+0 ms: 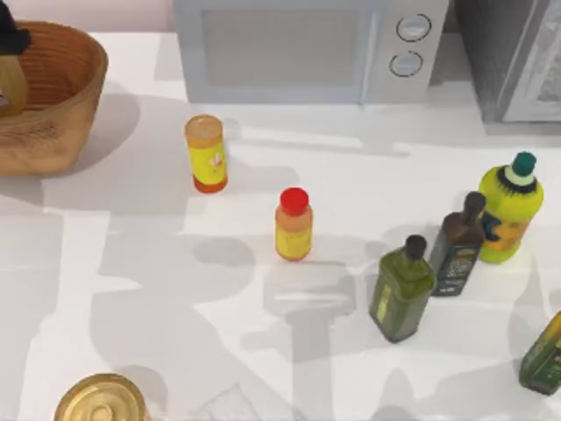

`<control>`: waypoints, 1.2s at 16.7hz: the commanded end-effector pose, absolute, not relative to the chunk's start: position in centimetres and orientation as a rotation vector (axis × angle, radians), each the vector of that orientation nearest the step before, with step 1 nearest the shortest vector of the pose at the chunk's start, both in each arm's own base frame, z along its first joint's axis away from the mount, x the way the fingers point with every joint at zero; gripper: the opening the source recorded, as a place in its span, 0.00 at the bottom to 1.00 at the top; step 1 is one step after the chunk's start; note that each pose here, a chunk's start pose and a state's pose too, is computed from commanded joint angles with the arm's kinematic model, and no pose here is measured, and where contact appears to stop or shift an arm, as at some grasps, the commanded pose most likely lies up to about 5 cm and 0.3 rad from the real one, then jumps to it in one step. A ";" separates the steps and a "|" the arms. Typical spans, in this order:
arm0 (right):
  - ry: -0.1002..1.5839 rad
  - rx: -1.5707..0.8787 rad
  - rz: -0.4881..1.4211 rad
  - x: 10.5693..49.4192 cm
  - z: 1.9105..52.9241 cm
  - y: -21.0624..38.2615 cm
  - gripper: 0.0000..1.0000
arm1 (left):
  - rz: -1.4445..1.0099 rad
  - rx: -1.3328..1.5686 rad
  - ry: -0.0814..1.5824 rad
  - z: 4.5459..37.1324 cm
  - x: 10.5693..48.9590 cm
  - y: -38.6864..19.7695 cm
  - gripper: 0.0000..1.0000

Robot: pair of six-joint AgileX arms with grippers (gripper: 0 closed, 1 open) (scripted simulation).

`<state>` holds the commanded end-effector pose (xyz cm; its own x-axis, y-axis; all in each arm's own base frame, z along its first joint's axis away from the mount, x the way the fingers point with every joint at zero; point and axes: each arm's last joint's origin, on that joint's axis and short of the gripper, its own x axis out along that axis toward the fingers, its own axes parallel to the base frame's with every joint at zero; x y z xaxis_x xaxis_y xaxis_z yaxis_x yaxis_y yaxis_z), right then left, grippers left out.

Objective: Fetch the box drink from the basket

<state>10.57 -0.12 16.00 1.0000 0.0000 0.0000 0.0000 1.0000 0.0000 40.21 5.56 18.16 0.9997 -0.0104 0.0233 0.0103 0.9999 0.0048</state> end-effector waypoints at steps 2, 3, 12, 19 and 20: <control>0.000 0.000 0.000 10.6 16.0 -0.1 1.00 | -0.010 0.005 -0.025 19.7 40.3 5.6 0.00; 0.000 0.000 0.000 10.6 16.0 -0.1 1.00 | -0.010 0.003 -0.014 20.2 40.3 5.6 0.00; 0.000 0.000 0.000 10.6 16.0 -0.1 1.00 | -0.010 0.001 -0.001 27.8 39.5 5.5 0.00; 0.000 0.000 0.000 10.6 16.0 -0.1 1.00 | -0.009 0.002 0.001 28.2 39.2 5.4 0.00; 0.000 0.000 0.000 10.6 16.0 -0.1 1.00 | -0.008 -0.002 0.013 28.1 38.8 5.3 0.00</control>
<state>10.57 -0.12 16.00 1.0000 0.0000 0.0000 0.0000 1.0000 0.0000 38.77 5.31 28.12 0.9999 -0.0080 -0.0128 0.0080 1.0000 -0.0021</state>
